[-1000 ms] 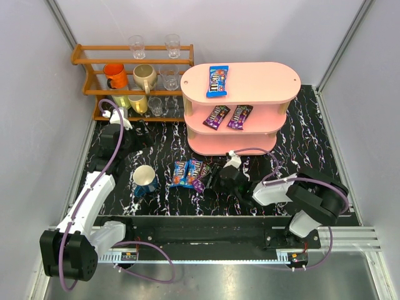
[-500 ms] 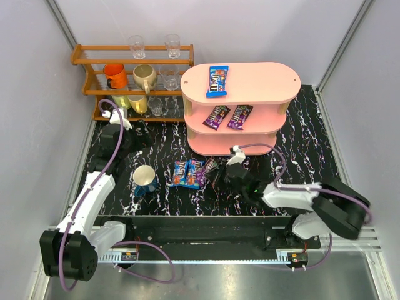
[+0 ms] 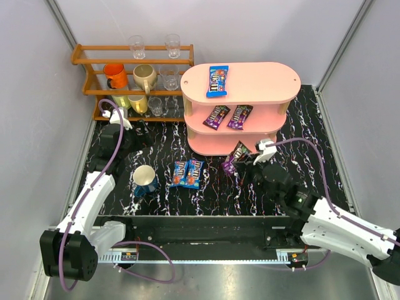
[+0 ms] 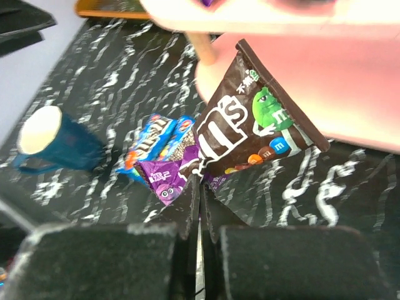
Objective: Place and organize the candy bags onto the shelf
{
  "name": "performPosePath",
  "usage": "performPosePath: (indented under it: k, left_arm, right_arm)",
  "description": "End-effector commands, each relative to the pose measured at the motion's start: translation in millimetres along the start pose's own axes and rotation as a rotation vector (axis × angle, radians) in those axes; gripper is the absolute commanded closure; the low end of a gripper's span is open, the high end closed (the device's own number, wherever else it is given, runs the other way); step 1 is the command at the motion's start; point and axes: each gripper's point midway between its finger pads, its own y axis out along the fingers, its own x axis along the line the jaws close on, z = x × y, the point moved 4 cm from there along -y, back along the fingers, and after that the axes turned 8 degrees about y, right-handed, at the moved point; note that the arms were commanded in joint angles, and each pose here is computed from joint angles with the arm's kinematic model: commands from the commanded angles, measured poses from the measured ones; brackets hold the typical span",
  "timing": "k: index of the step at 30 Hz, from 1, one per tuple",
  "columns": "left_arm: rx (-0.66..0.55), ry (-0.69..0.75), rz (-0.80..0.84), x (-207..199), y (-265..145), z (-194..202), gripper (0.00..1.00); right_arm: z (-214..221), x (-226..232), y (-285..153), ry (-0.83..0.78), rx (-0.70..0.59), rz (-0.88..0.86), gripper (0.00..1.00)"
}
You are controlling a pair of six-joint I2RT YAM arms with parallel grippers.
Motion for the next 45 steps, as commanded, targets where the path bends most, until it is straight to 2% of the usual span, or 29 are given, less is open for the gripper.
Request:
performPosePath:
  k: [1,7,10,17,28,29,31,33,36,40,42,43,45]
  left_arm:
    - [-0.094,0.005,0.032,-8,-6,-29,0.01]
    - [-0.095,0.011,0.025,-7,-7,-30,0.01]
    - [-0.096,0.013,0.027,-7,-7,-31,0.01]
    - [-0.092,0.010,0.031,-8,-6,-29,0.01]
    - [-0.090,0.006,0.038,-9,-5,-29,0.01]
    - [-0.085,0.005,0.037,-8,-4,-28,0.01]
    - [-0.087,0.005,0.036,-8,-4,-28,0.01]
    - [-0.089,0.005,0.034,-8,-5,-28,0.01]
    - [-0.091,0.007,0.032,-8,-5,-29,0.01]
    - [-0.093,0.005,0.033,-8,-6,-29,0.01]
    - [-0.094,0.006,0.035,-8,-6,-29,0.01]
    - [-0.092,0.004,0.036,-9,-6,-29,0.01]
    - [-0.092,0.004,0.036,-9,-5,-29,0.01]
  right_arm:
    - [-41,-21,-2,-0.273,-0.062,0.165,1.00]
    - [-116,-47,16,-0.249,-0.145,0.213,1.00]
    - [-141,-55,26,-0.285,-0.141,0.214,1.00]
    - [-163,-65,49,-0.299,-0.106,0.161,1.00]
    - [-170,-87,74,-0.303,-0.089,0.190,1.00]
    - [-172,-89,75,-0.303,-0.098,0.203,0.93]
    - [-177,-91,76,-0.296,-0.120,0.224,0.65]
    - [-179,-94,73,-0.284,-0.140,0.250,0.49]
    - [-180,-97,60,-0.253,-0.193,0.294,0.43]
    - [-174,-95,28,-0.170,-0.267,0.323,0.42]
    - [-157,-93,16,-0.107,-0.265,0.296,0.41]
    - [-144,-89,15,-0.032,-0.235,0.256,0.37]
    - [-116,-88,8,0.044,-0.196,0.217,0.37]
